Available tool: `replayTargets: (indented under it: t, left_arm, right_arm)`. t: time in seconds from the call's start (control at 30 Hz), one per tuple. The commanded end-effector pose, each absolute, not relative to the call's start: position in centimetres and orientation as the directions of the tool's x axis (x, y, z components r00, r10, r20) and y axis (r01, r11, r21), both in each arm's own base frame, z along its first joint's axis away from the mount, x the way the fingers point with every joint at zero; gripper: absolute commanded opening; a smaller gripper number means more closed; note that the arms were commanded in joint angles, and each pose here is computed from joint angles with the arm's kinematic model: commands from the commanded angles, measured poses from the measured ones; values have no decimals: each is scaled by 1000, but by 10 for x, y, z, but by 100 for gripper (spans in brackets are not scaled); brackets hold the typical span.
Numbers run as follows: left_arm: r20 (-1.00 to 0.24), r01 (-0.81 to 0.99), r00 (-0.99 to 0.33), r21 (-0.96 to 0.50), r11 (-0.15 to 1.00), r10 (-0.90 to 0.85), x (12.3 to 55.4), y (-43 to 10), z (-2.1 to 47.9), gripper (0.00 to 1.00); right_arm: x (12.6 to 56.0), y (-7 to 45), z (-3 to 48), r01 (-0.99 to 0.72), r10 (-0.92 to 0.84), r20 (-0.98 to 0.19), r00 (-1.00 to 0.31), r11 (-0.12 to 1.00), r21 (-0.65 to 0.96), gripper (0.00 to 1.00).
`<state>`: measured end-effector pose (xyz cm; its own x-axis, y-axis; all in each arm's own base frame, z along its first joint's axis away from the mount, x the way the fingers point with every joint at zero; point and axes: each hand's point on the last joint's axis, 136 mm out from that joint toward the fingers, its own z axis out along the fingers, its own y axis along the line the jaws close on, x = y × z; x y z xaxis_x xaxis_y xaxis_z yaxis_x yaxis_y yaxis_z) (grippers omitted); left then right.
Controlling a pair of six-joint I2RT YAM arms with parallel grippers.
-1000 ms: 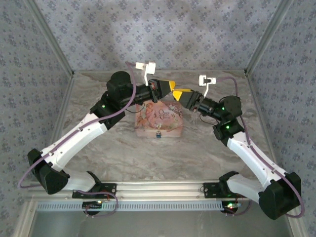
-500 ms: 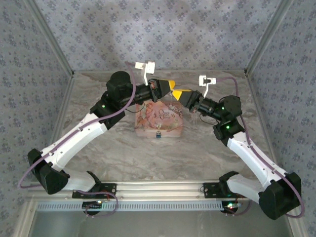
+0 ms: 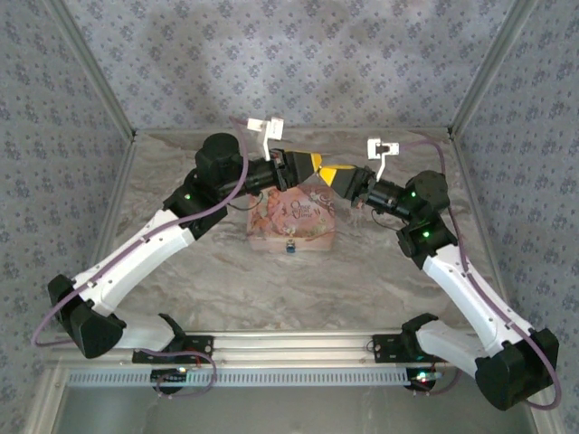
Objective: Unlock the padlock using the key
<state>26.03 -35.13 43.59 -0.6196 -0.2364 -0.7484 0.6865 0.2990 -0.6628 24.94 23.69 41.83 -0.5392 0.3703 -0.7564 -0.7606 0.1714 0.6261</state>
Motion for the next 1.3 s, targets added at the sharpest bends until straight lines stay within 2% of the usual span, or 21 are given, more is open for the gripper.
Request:
replayTargets:
  t: [0.0,0.07,0.2,0.3,0.37,0.47,0.63,1.03,1.17,1.27]
  left_arm:
    - [-768,715,-603,-640,282,-216,252,-347,447,38]
    - [-771,719,-600,-637,278,-214,251,-347,449,36]
    - [-774,722,-598,-633,280,-209,250,-347,448,22]
    - [-774,724,-599,-633,275,-205,249,-347,448,18]
    - [-774,724,-600,-633,274,-204,248,-347,448,18]
    - [-773,723,-599,-635,274,-209,249,-347,449,27]
    - [-773,724,-598,-634,271,-211,248,-344,451,27]
    - [-761,721,-623,-648,244,-179,241,-345,445,20]
    - [-759,722,-630,-651,235,-167,240,-346,444,22]
    - [-759,724,-633,-651,228,-156,239,-348,444,17]
  right_arm:
    - [241,237,428,-790,330,-788,-519,166,590,0]
    - [240,239,428,-790,318,-788,-527,158,592,0]
    - [238,240,427,-793,300,-793,-530,155,589,0]
    - [236,241,425,-794,279,-796,-537,151,589,0]
    - [234,242,425,-796,267,-799,-539,148,587,0]
    - [233,242,425,-797,257,-800,-541,145,586,0]
    - [231,241,419,-789,230,-797,-558,149,596,0]
    - [230,239,417,-776,174,-789,-589,150,612,0]
    - [231,240,416,-773,161,-785,-598,143,618,0]
    - [232,240,416,-770,153,-782,-605,140,623,0]
